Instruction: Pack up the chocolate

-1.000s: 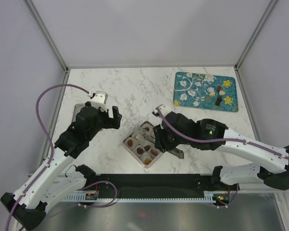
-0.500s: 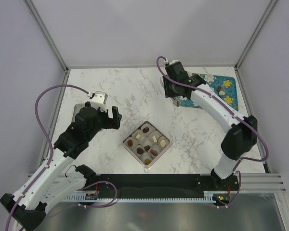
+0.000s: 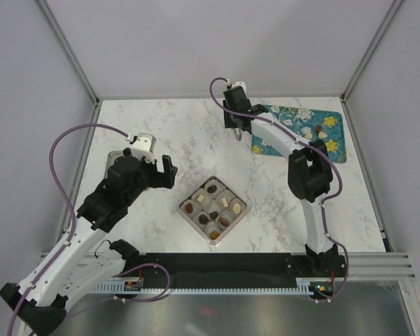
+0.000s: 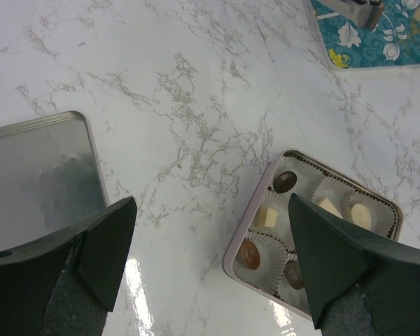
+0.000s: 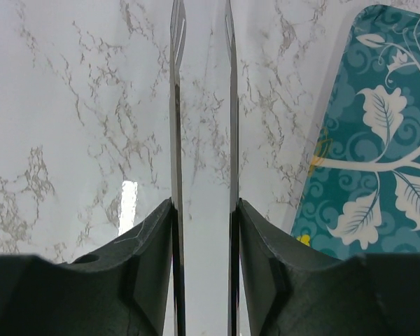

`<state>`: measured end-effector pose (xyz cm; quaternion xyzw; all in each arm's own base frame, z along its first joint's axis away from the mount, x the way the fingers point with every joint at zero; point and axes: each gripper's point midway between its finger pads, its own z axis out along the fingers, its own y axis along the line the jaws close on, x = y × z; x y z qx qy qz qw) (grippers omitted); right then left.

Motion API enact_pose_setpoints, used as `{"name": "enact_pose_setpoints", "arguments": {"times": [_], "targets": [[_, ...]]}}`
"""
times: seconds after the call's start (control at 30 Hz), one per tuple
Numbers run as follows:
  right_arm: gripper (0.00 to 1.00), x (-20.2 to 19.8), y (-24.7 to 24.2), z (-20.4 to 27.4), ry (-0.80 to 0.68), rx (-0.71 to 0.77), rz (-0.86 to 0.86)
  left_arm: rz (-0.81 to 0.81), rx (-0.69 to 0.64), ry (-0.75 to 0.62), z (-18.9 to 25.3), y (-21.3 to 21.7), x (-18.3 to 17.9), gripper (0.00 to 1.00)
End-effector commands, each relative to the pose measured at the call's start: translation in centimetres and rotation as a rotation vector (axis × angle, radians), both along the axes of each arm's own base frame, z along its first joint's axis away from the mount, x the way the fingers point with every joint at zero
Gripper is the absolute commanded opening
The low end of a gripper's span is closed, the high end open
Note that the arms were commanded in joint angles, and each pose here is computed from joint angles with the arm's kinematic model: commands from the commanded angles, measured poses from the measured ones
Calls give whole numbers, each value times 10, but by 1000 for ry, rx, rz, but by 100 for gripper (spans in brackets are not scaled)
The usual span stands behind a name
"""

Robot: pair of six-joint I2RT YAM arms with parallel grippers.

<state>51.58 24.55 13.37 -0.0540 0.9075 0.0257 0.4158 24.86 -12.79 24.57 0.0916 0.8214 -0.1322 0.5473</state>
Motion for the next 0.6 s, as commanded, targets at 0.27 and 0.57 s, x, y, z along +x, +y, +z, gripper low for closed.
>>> {"name": "enact_pose_setpoints", "arguments": {"times": [0.27,0.57], "targets": [[50,45,17,-27,-100,85,-119,11,-26,-9,7,-3,5,97],[61,46,22,-72,-40,90,-133,25,-2,3,1,-1,8,97]]}}
